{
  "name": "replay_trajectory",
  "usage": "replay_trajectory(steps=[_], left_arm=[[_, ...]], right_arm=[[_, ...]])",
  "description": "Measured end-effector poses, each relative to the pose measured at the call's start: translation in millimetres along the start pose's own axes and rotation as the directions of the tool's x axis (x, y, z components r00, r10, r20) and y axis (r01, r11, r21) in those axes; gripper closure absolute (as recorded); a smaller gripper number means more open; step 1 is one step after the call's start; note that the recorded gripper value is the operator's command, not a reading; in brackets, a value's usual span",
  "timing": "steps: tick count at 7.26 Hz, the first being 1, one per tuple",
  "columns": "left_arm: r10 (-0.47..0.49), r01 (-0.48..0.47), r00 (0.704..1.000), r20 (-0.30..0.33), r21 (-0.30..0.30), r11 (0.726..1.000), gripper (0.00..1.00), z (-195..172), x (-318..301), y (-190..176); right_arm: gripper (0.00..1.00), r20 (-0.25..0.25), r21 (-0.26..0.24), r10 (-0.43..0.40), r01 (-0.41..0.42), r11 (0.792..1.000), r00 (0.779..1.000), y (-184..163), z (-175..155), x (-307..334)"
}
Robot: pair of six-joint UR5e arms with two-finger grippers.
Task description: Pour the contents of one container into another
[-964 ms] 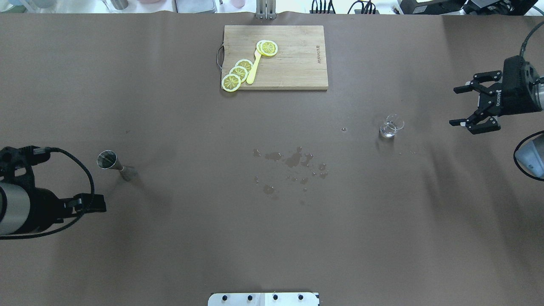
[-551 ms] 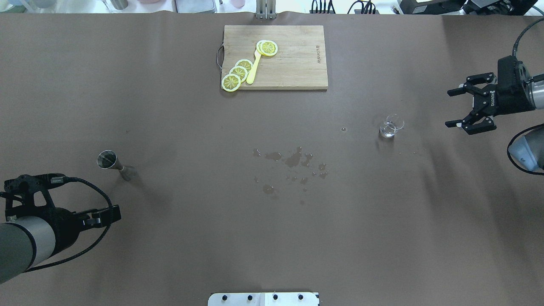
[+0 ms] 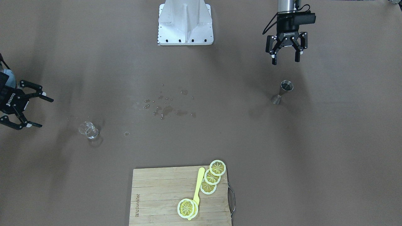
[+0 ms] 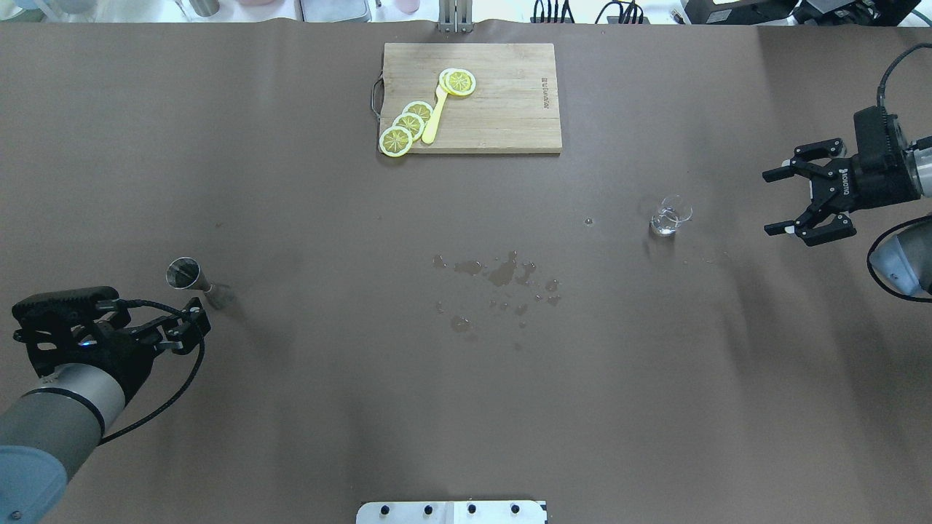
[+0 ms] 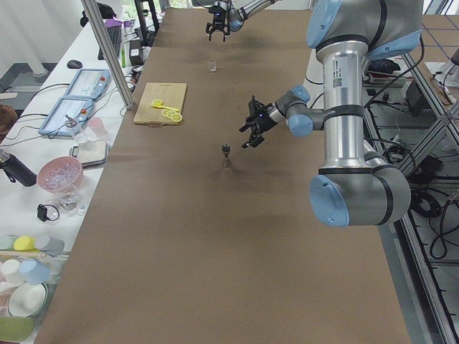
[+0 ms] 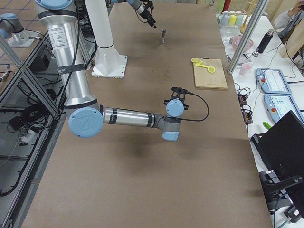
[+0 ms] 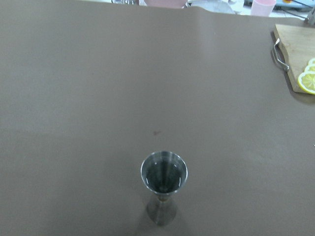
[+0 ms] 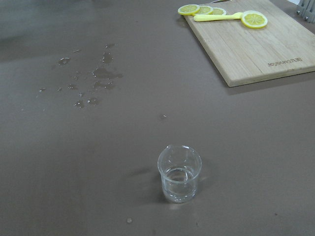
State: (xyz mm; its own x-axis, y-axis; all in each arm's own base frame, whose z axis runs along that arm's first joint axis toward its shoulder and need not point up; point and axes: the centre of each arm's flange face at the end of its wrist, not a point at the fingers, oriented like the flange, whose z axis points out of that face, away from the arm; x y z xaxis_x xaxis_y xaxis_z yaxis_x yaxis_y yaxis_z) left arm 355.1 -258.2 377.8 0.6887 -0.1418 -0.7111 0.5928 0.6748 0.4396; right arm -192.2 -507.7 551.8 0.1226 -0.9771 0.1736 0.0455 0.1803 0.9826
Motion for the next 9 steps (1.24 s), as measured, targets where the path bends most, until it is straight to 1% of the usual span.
replay_trajectory(steps=[1, 2, 3, 4, 7, 9], left_arm=[[-0.025, 0.026, 1.0, -0.01, 0.043, 0.999, 0.02, 13.2, 1.8, 12.2], [-0.068, 0.071, 0.997, -0.034, 0.094, 0.993, 0.02, 24.6, 6.7, 26.5], [-0.099, 0.105, 0.994, -0.053, 0.138, 0.985, 0.02, 33.4, 12.3, 38.4], [-0.104, 0.113, 0.993, -0.062, 0.17, 0.979, 0.02, 38.4, 15.1, 47.5], [-0.052, 0.06, 0.998, -0.039, 0.229, 0.972, 0.03, 55.7, 6.7, 74.9], [-0.053, 0.06, 0.998, -0.033, 0.272, 0.96, 0.03, 73.6, 6.4, 97.1]], right_arm=[[0.0, 0.011, 0.004, -0.007, 0.007, 1.0, 1.0, 0.4, 0.7, -1.4], [0.0, 0.012, 0.011, -0.019, 0.019, 1.0, 1.0, -1.0, 2.1, -1.2], [0.0, 0.003, 0.013, -0.029, 0.029, 1.0, 1.0, -0.9, 5.7, -0.8], [0.01, -0.01, 0.013, -0.045, 0.045, 0.999, 0.999, -0.3, 14.7, -2.3], [0.01, -0.049, -0.004, -0.087, 0.086, 0.996, 0.995, 5.5, 61.3, -17.4], [0.01, -0.051, -0.021, -0.081, 0.08, 0.997, 0.995, 11.7, 85.1, -15.6]])
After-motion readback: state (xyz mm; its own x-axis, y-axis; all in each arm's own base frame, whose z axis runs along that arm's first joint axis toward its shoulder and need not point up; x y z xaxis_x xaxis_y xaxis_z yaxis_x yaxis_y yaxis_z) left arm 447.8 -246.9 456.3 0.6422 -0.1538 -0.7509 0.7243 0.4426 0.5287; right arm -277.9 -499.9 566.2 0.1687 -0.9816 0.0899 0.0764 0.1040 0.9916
